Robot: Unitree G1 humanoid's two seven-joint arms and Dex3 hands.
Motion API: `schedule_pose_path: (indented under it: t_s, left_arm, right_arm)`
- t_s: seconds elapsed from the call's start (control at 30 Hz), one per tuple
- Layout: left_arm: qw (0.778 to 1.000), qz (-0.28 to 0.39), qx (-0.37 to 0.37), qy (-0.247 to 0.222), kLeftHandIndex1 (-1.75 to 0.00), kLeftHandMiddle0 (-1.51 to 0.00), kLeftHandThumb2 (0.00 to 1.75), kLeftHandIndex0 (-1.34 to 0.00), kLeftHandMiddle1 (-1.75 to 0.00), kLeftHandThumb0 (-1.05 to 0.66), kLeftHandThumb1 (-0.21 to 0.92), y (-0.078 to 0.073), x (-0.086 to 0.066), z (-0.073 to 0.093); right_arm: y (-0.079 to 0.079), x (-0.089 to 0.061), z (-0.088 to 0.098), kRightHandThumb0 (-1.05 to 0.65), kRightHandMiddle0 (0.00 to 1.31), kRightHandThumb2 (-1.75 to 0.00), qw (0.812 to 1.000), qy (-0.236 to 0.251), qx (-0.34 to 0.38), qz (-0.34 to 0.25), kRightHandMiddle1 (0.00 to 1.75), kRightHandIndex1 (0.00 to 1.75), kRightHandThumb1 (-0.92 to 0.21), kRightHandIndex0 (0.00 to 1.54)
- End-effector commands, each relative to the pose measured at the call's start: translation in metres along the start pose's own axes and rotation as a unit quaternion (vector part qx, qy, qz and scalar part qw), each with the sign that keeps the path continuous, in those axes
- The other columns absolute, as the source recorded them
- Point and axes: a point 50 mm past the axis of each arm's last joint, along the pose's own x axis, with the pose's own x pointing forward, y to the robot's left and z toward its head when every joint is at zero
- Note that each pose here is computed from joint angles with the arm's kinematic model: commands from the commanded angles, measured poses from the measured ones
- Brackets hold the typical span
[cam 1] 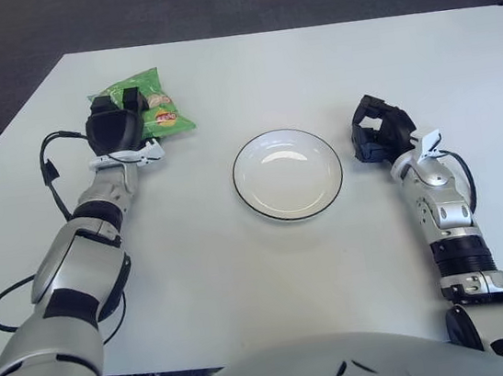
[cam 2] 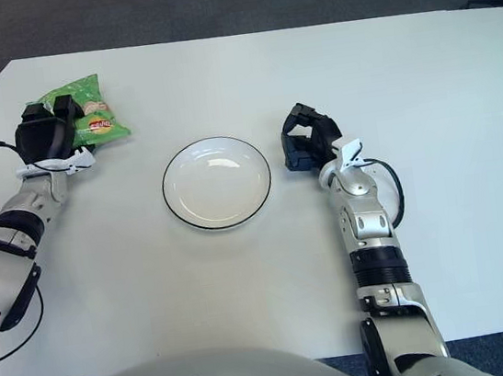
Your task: Put the snack into the plate.
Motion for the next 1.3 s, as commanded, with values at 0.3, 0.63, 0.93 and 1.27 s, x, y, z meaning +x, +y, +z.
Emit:
schedule_pose_path:
  t_s: [0.3, 0.63, 0.93, 1.27]
  left_arm:
    - [0.998, -0.047, 0.002, 0.033, -1.75, -0.88, 1.58, -0.60, -1.57, 0.00, 0.04, -0.007, -0.015, -0.019]
    - [0.998, 0.011, -0.037, 0.039, -1.75, -0.87, 1.58, -0.59, -1.59, 0.00, 0.04, 0.020, 0.003, -0.020]
    - [0.979, 0.132, -0.138, 0.065, -1.75, -0.87, 1.63, -0.62, -1.63, 0.00, 0.01, 0.070, 0.024, -0.018]
    - [0.947, 0.245, -0.203, 0.049, -1.75, -0.85, 1.67, -0.63, -1.71, 0.00, 0.00, 0.115, 0.026, 0.000]
  right_arm:
    - [0.006, -0.015, -0.038, -0.50, 0.64, -1.36, 0.996, 0.091, -0.008, 0.009, 1.75, 1.75, -0.28, 1.26]
    - [0.006, -0.014, -0.038, -0.50, 0.65, -1.37, 0.996, 0.091, -0.010, 0.006, 1.75, 1.75, -0.28, 1.26]
    - [0.006, -0.012, -0.039, -0.50, 0.65, -1.36, 0.996, 0.091, -0.008, 0.007, 1.75, 1.75, -0.28, 1.26]
    - [0.003, -0.010, -0.040, -0.50, 0.65, -1.36, 0.995, 0.094, -0.019, 0.003, 1.75, 1.75, -0.28, 1.26]
